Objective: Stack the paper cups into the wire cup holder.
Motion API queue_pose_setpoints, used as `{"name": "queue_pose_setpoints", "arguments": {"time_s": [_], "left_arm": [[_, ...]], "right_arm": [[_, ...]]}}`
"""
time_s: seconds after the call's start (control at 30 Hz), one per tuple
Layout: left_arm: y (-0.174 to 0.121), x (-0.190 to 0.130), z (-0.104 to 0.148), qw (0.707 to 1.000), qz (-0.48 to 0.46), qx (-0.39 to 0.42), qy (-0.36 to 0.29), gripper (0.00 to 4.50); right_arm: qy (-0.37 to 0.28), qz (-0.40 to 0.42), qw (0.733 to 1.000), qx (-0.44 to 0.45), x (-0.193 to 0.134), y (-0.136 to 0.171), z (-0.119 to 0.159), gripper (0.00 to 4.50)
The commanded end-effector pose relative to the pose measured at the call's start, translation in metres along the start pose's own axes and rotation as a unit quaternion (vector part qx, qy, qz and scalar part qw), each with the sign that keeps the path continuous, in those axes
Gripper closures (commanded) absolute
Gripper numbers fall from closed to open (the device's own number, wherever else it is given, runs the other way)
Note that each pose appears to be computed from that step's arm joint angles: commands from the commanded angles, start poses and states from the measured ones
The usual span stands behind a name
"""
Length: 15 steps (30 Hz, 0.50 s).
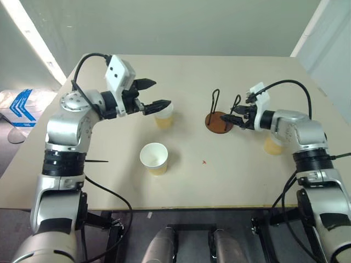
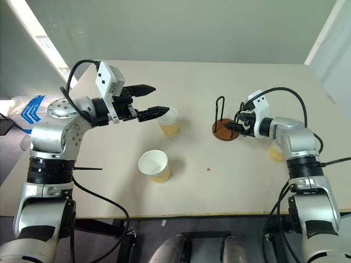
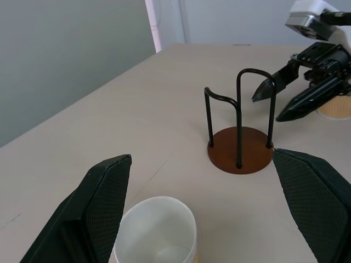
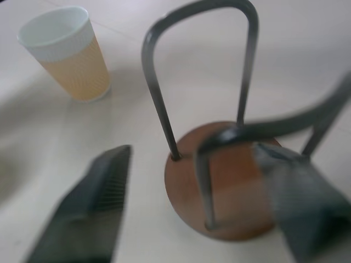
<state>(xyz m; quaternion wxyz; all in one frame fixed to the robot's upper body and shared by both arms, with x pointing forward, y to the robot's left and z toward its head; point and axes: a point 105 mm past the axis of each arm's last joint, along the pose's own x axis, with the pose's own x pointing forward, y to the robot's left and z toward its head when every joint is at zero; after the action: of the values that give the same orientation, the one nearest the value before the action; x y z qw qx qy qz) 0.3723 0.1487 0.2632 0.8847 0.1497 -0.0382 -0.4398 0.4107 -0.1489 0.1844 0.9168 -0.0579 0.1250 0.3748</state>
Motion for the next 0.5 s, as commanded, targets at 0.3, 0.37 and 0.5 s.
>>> {"name": "queue_pose_setpoints", "arguments": {"time_s": [0.3, 0.37, 0.5], "left_arm": [[-0.010, -0.023, 0.012, 1.000, -0.030, -0.008, -0.003, 0.00], [-0.014, -0.031, 0.013, 0.998, -0.054, -0.008, 0.011, 0.00], [-0.030, -0.042, 0.020, 0.992, -0.118, -0.004, 0.030, 0.00]], "right_arm": [[-0.050, 0.051, 0.997, 0.014, -0.026, 0.021, 0.024, 4.47], [-0.049, 0.081, 0.996, 0.001, -0.038, 0.037, 0.027, 4.47], [-0.027, 0.125, 0.991, -0.035, -0.059, 0.066, 0.027, 4.47]]}}
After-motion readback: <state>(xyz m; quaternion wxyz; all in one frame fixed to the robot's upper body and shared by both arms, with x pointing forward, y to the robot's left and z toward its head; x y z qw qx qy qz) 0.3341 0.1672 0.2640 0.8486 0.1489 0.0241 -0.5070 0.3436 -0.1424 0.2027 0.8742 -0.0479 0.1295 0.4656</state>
